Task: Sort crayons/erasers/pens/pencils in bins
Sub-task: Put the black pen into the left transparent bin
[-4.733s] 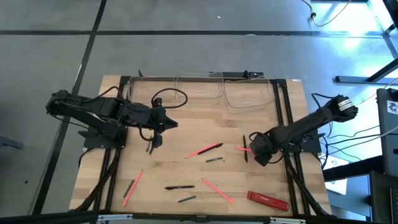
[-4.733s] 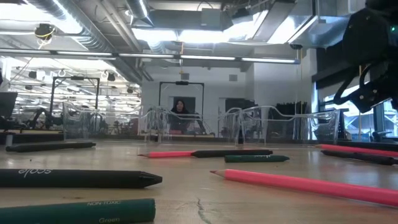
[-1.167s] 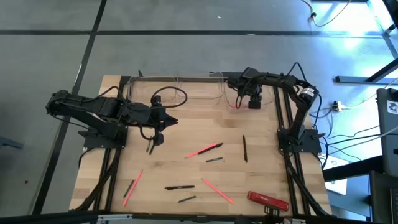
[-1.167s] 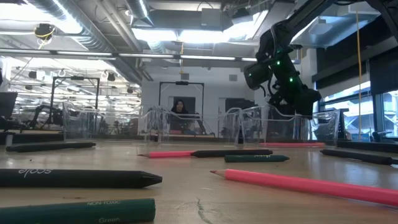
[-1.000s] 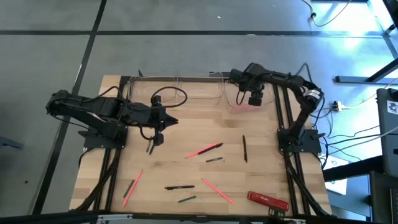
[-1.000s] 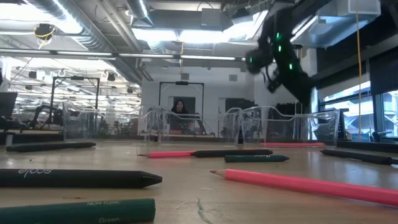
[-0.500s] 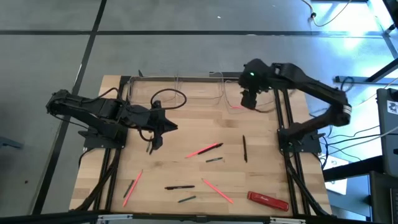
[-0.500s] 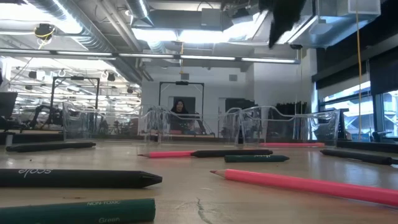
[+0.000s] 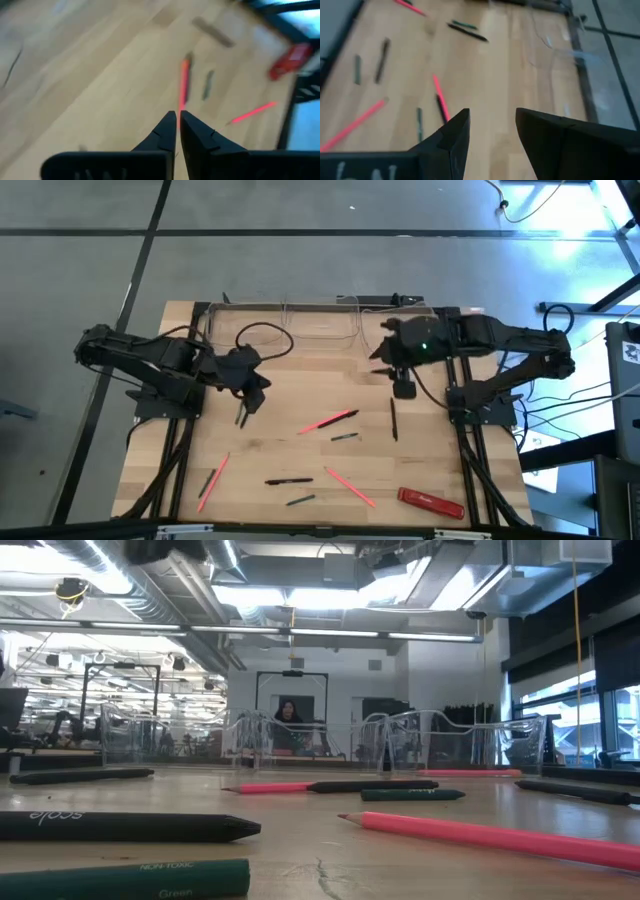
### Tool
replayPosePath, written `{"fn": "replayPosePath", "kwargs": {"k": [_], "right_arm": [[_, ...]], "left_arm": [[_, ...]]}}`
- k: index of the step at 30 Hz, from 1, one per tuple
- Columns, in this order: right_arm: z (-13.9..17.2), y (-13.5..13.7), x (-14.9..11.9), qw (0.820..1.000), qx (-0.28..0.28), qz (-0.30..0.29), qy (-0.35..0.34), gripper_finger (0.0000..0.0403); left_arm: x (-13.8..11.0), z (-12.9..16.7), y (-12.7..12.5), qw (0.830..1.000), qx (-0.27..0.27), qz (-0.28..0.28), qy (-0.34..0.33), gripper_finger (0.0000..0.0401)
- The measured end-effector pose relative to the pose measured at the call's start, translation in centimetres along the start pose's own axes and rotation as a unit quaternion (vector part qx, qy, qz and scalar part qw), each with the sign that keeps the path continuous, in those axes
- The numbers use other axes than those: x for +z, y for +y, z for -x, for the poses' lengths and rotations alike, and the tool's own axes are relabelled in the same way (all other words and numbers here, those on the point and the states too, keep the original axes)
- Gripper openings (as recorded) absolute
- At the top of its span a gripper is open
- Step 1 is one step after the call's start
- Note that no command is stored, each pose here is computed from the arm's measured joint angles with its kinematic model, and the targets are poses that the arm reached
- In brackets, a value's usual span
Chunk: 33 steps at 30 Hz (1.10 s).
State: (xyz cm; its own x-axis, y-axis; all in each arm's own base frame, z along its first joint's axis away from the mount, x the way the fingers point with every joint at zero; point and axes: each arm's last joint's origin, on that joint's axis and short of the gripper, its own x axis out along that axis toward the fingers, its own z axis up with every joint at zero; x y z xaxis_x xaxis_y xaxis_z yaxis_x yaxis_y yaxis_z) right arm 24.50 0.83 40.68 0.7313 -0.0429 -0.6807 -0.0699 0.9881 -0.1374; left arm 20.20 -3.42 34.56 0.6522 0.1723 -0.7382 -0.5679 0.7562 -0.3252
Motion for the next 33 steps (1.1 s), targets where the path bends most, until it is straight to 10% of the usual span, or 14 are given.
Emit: {"fn": "replayPosePath", "kwargs": {"k": [6,33], "right_arm": [[0.2,1.8,0.8,0.999,0.024,0.017,-0.034,0.0163],[0.7,4.6,1.2,0.996,0.067,0.015,-0.057,0.0163]], "left_arm": [[-0.8,-1.6,1.1,0.99,0.092,0.072,0.073,0.0003],[-1.7,-8.6,2.8,0.944,0.189,0.137,0.234,0.0085]]}}
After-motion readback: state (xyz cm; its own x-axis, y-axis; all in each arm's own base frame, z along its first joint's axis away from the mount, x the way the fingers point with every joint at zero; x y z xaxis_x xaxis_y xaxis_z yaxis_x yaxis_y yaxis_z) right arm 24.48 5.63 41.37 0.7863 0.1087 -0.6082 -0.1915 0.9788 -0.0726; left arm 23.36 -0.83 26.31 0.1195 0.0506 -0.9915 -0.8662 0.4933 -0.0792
